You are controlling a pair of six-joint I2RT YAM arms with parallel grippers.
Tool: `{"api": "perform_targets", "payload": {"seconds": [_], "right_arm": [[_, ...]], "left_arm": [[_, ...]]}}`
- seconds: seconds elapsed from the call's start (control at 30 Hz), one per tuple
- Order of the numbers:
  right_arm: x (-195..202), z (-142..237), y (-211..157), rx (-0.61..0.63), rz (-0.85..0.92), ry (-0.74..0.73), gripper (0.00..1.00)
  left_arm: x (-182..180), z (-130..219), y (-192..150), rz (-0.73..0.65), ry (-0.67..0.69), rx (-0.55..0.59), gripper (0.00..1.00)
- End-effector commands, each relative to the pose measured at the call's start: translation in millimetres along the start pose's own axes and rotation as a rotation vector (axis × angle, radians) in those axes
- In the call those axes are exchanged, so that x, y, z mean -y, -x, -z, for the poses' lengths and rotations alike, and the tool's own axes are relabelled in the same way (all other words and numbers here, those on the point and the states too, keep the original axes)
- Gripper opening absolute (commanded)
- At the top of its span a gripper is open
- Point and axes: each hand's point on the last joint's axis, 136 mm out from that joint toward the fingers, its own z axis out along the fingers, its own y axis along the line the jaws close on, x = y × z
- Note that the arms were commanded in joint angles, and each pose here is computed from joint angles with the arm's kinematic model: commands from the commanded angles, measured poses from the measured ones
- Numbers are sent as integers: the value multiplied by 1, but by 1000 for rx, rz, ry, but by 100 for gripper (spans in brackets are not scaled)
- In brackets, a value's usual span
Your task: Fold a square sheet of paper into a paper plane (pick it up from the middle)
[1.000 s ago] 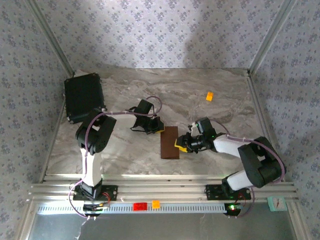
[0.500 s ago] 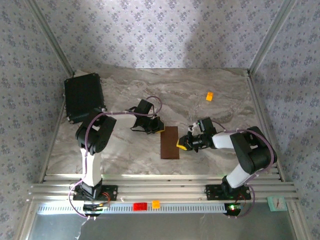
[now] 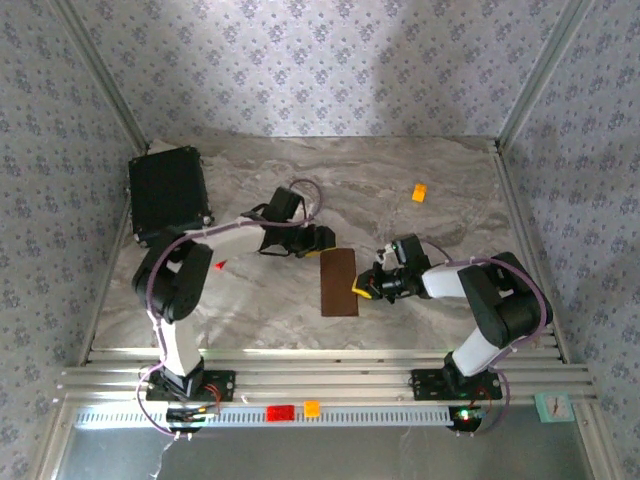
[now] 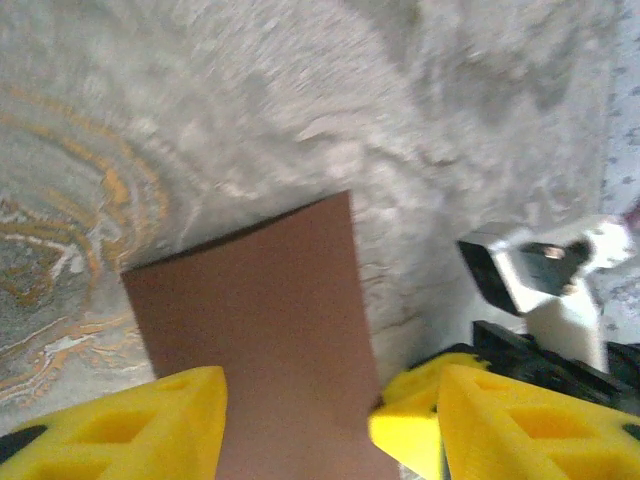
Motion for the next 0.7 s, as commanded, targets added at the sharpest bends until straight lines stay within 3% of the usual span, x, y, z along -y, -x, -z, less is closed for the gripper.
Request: {"api": "perform_targets", "payload": {"seconds": [0.0, 0.37, 0.67], "right_arm": [[-6, 1, 12, 55, -10, 16, 3], [-26, -3, 15, -12, 64, 97, 20], [-23, -4, 27, -23, 52, 97, 18]], "left_arm": [[15, 25, 4, -58, -1, 76, 59], [3, 50, -16, -118, 20, 193, 55], [12, 44, -38, -139, -65, 84, 54]]}}
